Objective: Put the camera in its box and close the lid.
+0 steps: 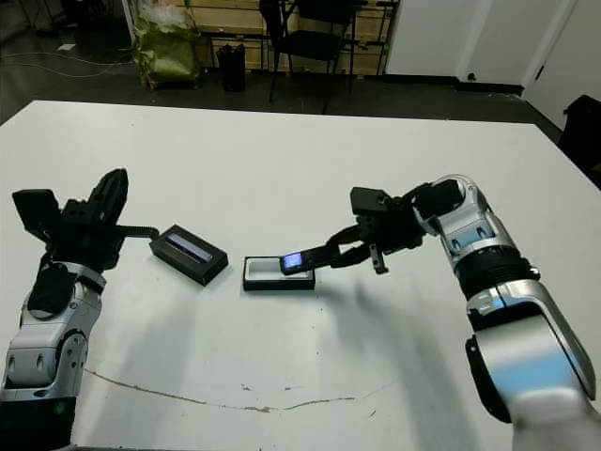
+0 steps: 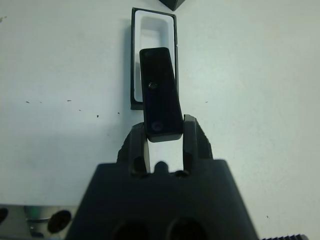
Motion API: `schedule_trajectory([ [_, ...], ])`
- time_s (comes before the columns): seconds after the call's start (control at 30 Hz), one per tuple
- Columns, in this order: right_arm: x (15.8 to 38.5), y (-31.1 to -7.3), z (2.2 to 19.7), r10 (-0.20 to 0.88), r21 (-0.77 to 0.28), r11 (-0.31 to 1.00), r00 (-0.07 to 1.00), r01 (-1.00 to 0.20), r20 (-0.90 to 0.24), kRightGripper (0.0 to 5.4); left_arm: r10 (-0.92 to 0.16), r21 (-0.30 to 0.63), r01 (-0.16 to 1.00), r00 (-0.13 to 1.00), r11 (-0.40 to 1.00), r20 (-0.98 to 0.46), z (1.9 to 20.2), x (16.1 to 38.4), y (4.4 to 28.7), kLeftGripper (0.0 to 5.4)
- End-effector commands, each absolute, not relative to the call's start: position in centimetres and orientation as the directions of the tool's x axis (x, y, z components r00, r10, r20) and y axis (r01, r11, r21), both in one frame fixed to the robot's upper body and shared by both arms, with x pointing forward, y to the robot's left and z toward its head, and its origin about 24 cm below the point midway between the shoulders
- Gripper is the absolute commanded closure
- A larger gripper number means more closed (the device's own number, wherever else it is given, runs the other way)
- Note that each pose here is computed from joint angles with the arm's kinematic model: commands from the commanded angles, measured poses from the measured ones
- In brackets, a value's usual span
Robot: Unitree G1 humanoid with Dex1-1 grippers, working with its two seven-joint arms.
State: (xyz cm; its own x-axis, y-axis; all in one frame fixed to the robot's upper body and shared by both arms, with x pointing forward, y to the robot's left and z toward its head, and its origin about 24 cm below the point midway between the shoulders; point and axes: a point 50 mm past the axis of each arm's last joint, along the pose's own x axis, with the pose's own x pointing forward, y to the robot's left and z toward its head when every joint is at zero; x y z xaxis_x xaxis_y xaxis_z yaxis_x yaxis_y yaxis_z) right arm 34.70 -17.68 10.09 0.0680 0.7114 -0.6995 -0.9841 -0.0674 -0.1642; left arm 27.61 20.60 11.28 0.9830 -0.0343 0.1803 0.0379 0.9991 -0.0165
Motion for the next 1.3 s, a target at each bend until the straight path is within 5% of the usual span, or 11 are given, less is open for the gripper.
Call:
schedule_trajectory([
  [0.03, 34.9, -17.4, 10.2, 0.697, -0.179, -0.083, 0.072, -0.98, -0.713, 5.03, -0.032, -0.017, 0.035, 0.988, 0.999, 0.149, 10.4, 27.4, 20.7, 5.4],
  [1.3, 35.2, -13.5, 10.0, 0.632, -0.113, -0.256, -0.078, -0.96, -0.771, 5.03, -0.01, -0.032, 0.014, 0.991, 0.999, 0.135, 10.2, 27.1, 20.0, 5.4],
])
